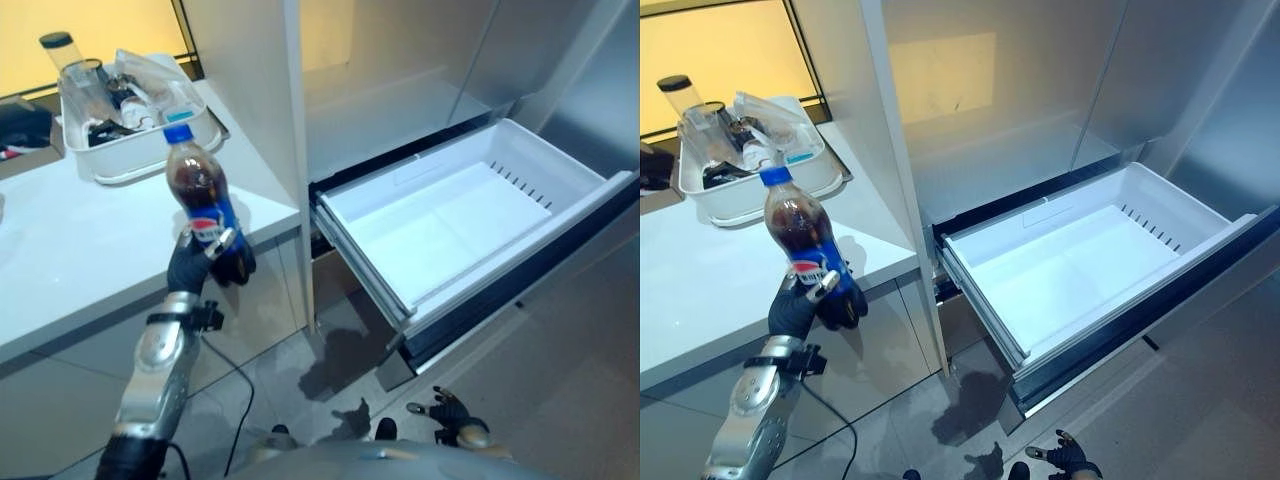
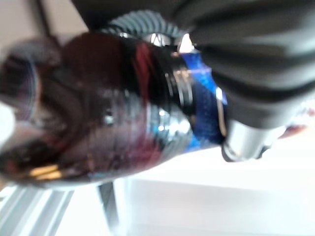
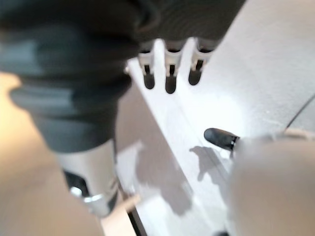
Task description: Take the drinks into the refrigerator
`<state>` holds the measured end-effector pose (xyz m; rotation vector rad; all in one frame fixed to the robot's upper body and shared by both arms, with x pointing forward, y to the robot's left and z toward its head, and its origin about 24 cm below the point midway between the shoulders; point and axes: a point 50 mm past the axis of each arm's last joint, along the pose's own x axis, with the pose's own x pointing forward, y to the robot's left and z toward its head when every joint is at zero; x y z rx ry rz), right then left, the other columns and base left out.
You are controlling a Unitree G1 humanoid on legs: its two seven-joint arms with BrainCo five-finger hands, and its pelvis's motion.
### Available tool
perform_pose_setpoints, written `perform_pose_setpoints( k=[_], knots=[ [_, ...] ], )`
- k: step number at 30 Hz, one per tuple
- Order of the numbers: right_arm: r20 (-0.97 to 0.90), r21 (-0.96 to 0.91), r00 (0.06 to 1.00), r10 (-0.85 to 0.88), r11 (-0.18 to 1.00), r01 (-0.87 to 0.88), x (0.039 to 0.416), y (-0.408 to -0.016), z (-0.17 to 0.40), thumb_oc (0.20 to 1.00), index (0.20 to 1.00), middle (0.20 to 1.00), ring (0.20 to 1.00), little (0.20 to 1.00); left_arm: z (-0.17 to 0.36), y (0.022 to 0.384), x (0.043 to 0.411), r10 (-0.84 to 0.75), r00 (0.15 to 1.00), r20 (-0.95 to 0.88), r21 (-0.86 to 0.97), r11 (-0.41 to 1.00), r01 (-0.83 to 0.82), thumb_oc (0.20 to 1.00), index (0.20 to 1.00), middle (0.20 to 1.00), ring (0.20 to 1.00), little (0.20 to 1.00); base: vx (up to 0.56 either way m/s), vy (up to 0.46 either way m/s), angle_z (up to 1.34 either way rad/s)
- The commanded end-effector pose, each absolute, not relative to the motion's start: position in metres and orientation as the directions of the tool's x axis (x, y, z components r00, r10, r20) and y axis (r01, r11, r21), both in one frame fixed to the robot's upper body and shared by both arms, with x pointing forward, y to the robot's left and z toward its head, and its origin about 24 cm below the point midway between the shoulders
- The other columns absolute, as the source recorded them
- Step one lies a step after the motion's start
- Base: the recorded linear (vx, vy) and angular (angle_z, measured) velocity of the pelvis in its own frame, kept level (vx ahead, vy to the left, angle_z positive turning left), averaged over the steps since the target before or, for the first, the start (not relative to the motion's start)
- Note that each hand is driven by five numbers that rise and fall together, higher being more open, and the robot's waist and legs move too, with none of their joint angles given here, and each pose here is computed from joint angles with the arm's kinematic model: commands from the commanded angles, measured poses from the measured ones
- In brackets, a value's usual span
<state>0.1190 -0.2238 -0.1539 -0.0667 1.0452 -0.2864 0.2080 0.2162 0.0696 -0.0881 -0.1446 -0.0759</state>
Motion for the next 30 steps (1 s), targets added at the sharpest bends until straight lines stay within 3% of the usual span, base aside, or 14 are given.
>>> perform_pose_setpoints(
  k=[1, 3, 5, 6, 7, 9, 11, 17, 21, 22, 27, 30],
  knots=[
    [-0.773, -0.158, 0.513, -0.372, 0.897, 0.412, 0.147, -0.242, -0.140, 1.000, 1.000, 1.000, 1.000, 1.000, 0.121, 0.200, 0.211, -0.155, 0.901, 0.406, -0.123, 0.967, 0.221, 0.200, 0.200, 0.200, 0.200, 0.200, 0.00, 0.000, 0.00],
    [-0.717, -0.115, 0.493, -0.492, 0.781, 0.613, 0.153, -0.270, -0.128, 1.000, 1.000, 1.000, 1.000, 1.000, 0.125, 0.192, 0.206, -0.217, 0.884, 0.415, -0.109, 0.952, 0.285, 0.200, 0.200, 0.200, 0.200, 0.200, 0.00, 0.000, 0.00],
    [-0.685, -0.115, 0.494, -0.536, 0.748, 0.654, 0.157, -0.283, -0.121, 1.000, 1.000, 1.000, 1.000, 1.000, 0.122, 0.189, 0.207, -0.223, 0.885, 0.408, -0.144, 0.942, 0.304, 0.200, 0.200, 0.200, 0.200, 0.200, 0.00, 0.000, 0.00],
    [-0.606, -0.173, 0.373, -0.703, 0.575, 0.800, 0.121, -0.362, -0.094, 1.000, 1.000, 1.000, 1.000, 1.000, 0.123, 0.193, 0.208, -0.232, 0.884, 0.405, -0.128, 0.943, 0.306, 0.200, 0.200, 0.200, 0.200, 0.200, 0.00, 0.000, 0.00],
    [-0.604, -0.133, 0.409, -0.684, 0.593, 0.794, 0.129, -0.333, -0.104, 1.000, 1.000, 1.000, 1.000, 1.000, 0.126, 0.183, 0.209, -0.258, 0.866, 0.429, -0.139, 0.928, 0.345, 0.200, 0.200, 0.200, 0.200, 0.200, -0.02, 0.022, 0.03],
    [-0.573, -0.051, 0.434, -0.695, 0.559, 0.828, 0.144, -0.323, -0.101, 1.000, 1.000, 1.000, 1.000, 1.000, 0.128, 0.179, 0.210, -0.269, 0.858, 0.437, -0.148, 0.920, 0.364, 0.200, 0.200, 0.200, 0.200, 0.200, -0.02, 0.032, 0.00],
    [-0.268, 0.059, 0.489, -0.830, 0.493, 0.868, 0.174, -0.348, -0.041, 1.000, 1.000, 1.000, 1.000, 1.000, 0.127, 0.183, 0.211, -0.230, 0.863, 0.449, -0.173, 0.926, 0.337, 0.200, 0.200, 0.200, 0.200, 0.200, 0.02, 0.044, -0.08],
    [0.030, 0.136, 0.502, -0.864, 0.501, 0.855, 0.202, -0.356, 0.024, 1.000, 1.000, 1.000, 1.000, 1.000, 0.125, 0.184, 0.216, -0.197, 0.872, 0.449, -0.177, 0.937, 0.303, 0.200, 0.200, 0.200, 0.200, 0.200, 0.00, 0.008, -0.06],
    [0.346, 0.190, 0.527, -0.776, 0.608, 0.771, 0.223, -0.339, 0.097, 1.000, 1.000, 1.000, 1.000, 1.000, 0.123, 0.187, 0.219, -0.168, 0.878, 0.448, -0.178, 0.946, 0.272, 0.200, 0.200, 0.200, 0.200, 0.200, 0.00, 0.000, 0.00],
    [0.345, 0.188, 0.527, -0.776, 0.608, 0.772, 0.222, -0.337, 0.097, 1.000, 1.000, 1.000, 1.000, 1.000, 0.123, 0.187, 0.219, -0.168, 0.878, 0.448, -0.177, 0.946, 0.271, 0.200, 0.200, 0.200, 0.200, 0.200, -0.01, 0.005, -0.04],
    [0.564, 0.298, 0.417, -0.713, 0.647, 0.702, 0.220, -0.317, 0.155, 1.000, 1.000, 1.000, 1.000, 1.000, 0.129, 0.187, 0.218, -0.179, 0.867, 0.465, -0.140, 0.952, 0.272, 0.200, 0.200, 0.200, 0.200, 0.200, 0.00, 0.000, 0.00],
    [0.682, 0.274, 0.371, -0.630, 0.691, 0.669, 0.215, -0.302, 0.184, 1.000, 1.000, 1.000, 1.000, 1.000, 0.132, 0.188, 0.218, -0.178, 0.860, 0.478, -0.129, 0.955, 0.269, 0.200, 0.200, 0.200, 0.200, 0.200, 0.00, 0.000, 0.00]
  ],
)
